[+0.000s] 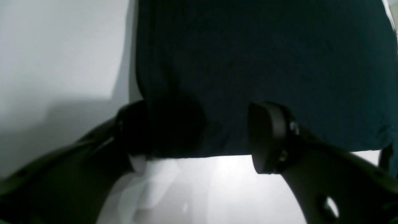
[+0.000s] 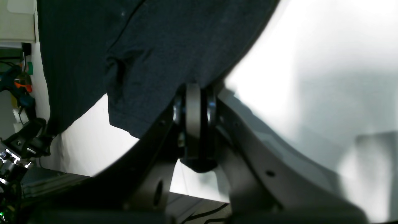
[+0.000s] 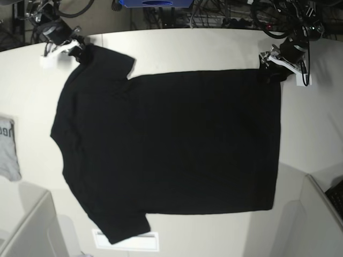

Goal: Fold the T-shirt properly
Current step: 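Grasp the shirt's other shoulder corner with the left gripper, then lift both shoulder corners and pull the shirt toward the robot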

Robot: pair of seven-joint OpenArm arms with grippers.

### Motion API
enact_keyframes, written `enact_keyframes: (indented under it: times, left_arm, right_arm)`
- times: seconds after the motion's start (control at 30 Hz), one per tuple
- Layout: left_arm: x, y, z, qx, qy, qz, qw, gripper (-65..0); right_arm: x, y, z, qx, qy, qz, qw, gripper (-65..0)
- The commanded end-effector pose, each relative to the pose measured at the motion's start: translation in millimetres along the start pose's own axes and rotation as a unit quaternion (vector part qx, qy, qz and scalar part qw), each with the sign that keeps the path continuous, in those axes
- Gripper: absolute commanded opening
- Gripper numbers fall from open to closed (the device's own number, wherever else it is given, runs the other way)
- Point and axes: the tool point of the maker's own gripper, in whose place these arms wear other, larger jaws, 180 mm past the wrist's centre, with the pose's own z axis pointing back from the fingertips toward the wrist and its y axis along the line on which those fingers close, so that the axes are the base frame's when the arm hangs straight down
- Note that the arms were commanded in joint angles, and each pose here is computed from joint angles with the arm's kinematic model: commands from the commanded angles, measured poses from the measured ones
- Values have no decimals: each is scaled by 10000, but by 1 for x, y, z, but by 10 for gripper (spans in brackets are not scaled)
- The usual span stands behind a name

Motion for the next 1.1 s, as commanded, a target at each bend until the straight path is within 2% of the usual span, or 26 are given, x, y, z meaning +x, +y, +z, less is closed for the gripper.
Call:
enact_keyframes:
  times: [0.0, 0.07, 0.2, 0.33, 0.57, 0.77, 0.97, 1.07]
  left_arm:
    - [-29, 9, 2, 235, 657, -20, 9976, -239]
    - [-26, 7, -1, 210, 624, -36, 9978, -351]
    - [-29, 7, -7, 168, 666, 95, 9976, -650]
    - [-29, 8, -2, 205, 666, 17, 9976, -650]
    - [-23, 9, 30, 504, 615, -348, 9962, -650]
    - [-18, 5, 55, 648, 580, -723, 9936, -650]
    - [4, -14, 64, 610, 347, -1139, 9910, -650]
    - [15, -29, 56, 443, 287, -1123, 9923, -650]
  right_arm:
    - [-48, -34, 10, -804, 1096, 97, 9907, -650]
    - [-48, -34, 10, -799, 1094, 100, 9907, -650]
    - [-46, -34, 10, -800, 1075, 116, 9909, -650]
    - [-40, -29, 17, -807, 981, 314, 9914, -650]
    - [-18, -1, 40, -783, 662, 983, 9899, -650]
    - [-10, 11, 49, -767, 540, 1254, 9877, -650]
    - [23, 42, 49, -583, 129, 1753, 9827, -650]
    - [46, 57, 40, -434, -157, 1877, 9811, -650]
